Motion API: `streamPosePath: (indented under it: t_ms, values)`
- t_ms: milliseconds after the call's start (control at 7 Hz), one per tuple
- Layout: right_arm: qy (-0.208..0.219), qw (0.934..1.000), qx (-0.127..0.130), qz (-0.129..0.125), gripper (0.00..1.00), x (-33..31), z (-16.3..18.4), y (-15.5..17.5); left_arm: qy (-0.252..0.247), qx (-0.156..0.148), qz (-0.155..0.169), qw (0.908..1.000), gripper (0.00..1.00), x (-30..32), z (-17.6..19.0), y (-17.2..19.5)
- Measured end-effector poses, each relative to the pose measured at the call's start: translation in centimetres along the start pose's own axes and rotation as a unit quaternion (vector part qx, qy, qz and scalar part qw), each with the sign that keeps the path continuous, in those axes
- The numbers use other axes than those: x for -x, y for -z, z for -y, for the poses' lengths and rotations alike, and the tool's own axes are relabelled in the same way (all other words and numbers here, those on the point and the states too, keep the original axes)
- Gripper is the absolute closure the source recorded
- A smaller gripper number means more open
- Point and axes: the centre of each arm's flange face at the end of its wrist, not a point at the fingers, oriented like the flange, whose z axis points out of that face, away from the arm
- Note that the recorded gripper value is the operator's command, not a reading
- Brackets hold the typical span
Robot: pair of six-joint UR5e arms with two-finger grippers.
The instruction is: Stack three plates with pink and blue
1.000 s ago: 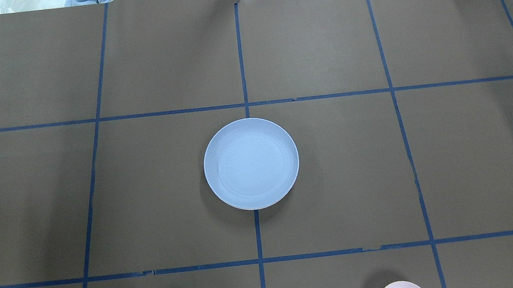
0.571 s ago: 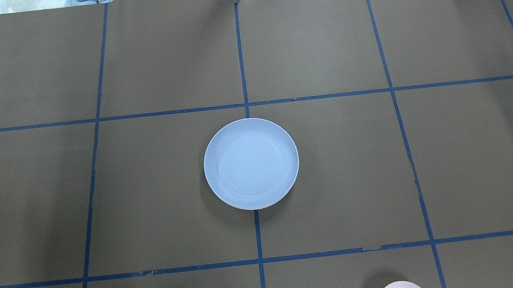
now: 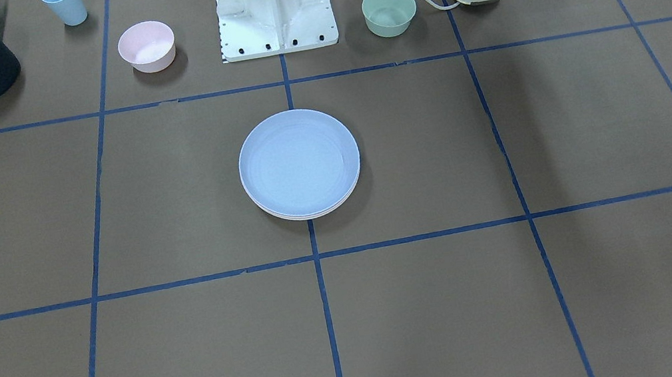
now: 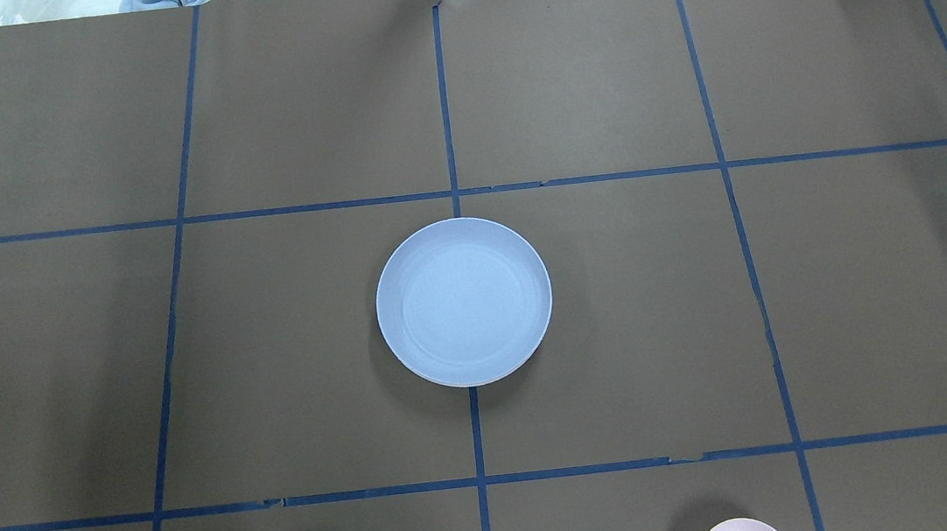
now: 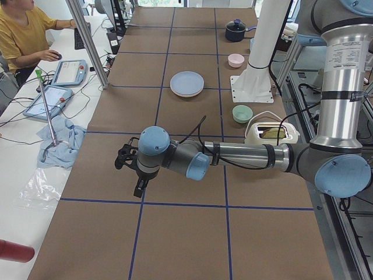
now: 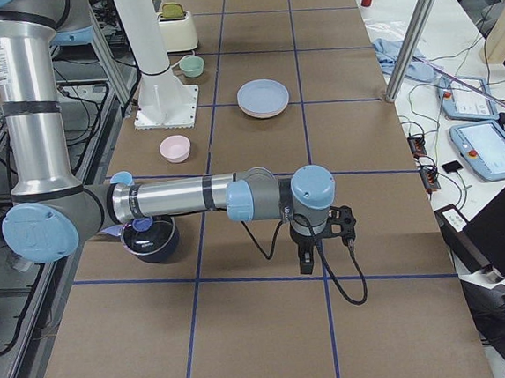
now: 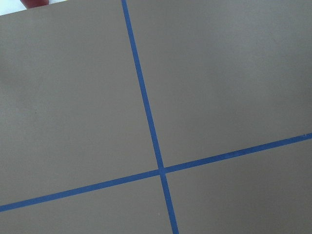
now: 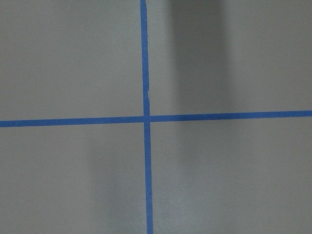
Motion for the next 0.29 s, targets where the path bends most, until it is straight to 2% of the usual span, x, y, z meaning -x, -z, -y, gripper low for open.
streamPosePath:
  t_ms: [286]
  values:
    - [0.001,1.0,0.002,0.0,0.0,0.06,-0.01,-0.16,-0.004,-0.004,0.0,1.0,0.0,-0.44,0.11,0.43]
